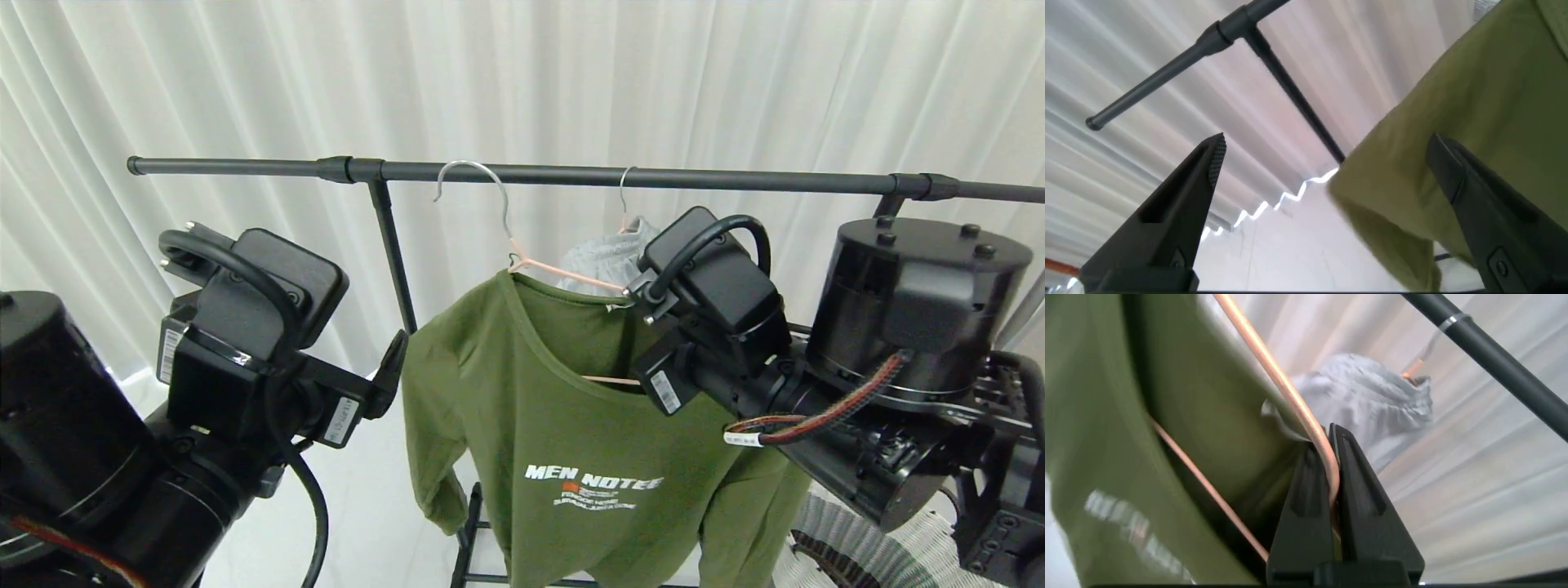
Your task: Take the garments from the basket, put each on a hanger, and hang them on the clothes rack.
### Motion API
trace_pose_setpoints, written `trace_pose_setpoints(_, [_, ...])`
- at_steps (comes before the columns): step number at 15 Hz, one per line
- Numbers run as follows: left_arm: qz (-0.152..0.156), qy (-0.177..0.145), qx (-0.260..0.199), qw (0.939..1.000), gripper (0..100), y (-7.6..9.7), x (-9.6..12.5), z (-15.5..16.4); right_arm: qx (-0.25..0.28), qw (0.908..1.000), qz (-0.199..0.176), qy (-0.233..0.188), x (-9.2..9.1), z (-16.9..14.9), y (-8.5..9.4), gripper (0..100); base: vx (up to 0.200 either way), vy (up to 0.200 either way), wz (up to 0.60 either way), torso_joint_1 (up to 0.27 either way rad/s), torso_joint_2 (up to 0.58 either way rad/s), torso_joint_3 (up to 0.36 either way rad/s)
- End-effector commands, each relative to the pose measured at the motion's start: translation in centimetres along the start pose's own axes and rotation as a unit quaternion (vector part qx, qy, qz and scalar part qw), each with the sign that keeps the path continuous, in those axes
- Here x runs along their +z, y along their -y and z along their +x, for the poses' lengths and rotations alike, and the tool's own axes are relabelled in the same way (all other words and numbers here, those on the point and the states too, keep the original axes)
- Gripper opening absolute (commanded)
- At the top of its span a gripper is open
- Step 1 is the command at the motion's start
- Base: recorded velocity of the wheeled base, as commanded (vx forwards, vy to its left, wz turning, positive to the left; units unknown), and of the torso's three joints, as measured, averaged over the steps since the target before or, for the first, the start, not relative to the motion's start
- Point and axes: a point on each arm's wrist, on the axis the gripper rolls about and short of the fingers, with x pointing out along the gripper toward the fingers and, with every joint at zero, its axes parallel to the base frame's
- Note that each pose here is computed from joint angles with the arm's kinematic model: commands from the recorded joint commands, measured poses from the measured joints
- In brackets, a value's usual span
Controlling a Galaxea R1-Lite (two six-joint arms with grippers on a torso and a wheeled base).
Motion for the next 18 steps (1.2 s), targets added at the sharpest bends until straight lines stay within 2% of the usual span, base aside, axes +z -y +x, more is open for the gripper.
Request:
trace_pose_setpoints(1, [-0.003,-0.016,0.028,0.9995,100,-1.2,-0.8,0.3,-0.007,1.0,0.004,0.005,0.1,-1.1,1.0,0,0.0,0.0,0.0,0.0,0.0,0.0])
trace_pose_setpoints(4, [-0.002,-0.021,0.03,0.9993,100,-1.5,-1.4,0.0,-0.008,0.9999,0.006,0.008,-0.1,-2.1,1.5,0,0.0,0.0,0.0,0.0,0.0,0.0])
trace_pose_setpoints(8, [0.006,-0.034,-0.041,0.9985,100,-0.2,-4.5,-0.4,-0.018,0.9992,0.019,0.03,0.6,-4.4,3.1,0,0.0,0.0,0.0,0.0,0.0,0.0])
trace_pose_setpoints(9, [0.014,-0.037,-0.073,0.9965,100,0.1,-5.7,-0.6,-0.019,0.9989,0.022,0.035,0.5,-5.5,3.7,0,0.0,0.0,0.0,0.0,0.0,0.0])
trace_pose_setpoints(11, [0.011,-0.036,-0.13,0.9909,100,0.3,-7.3,-0.9,-0.01,0.9985,0.025,0.048,0.3,-7.0,4.3,0,0.0,0.0,0.0,0.0,0.0,0.0])
trace_pose_setpoints(13, [0.001,-0.032,-0.17,0.9849,100,0.2,-8.2,-0.9,0.011,0.9973,0.03,0.067,0.5,-8.5,4.1,0,0.0,0.0,0.0,0.0,0.0,0.0])
trace_pose_setpoints(16, [-0.025,-0.042,-0.182,0.982,100,0.3,-8.6,-0.4,0.039,0.9953,0.032,0.082,1.1,-9.3,3.2,0,0.0,0.0,0.0,0.0,0.0,0.0])
trace_pose_setpoints(18, [-0.03,-0.043,-0.184,0.9815,100,0.3,-8.7,-0.5,0.044,0.995,0.032,0.084,1.3,-9.3,2.9,0,0.0,0.0,0.0,0.0,0.0,0.0])
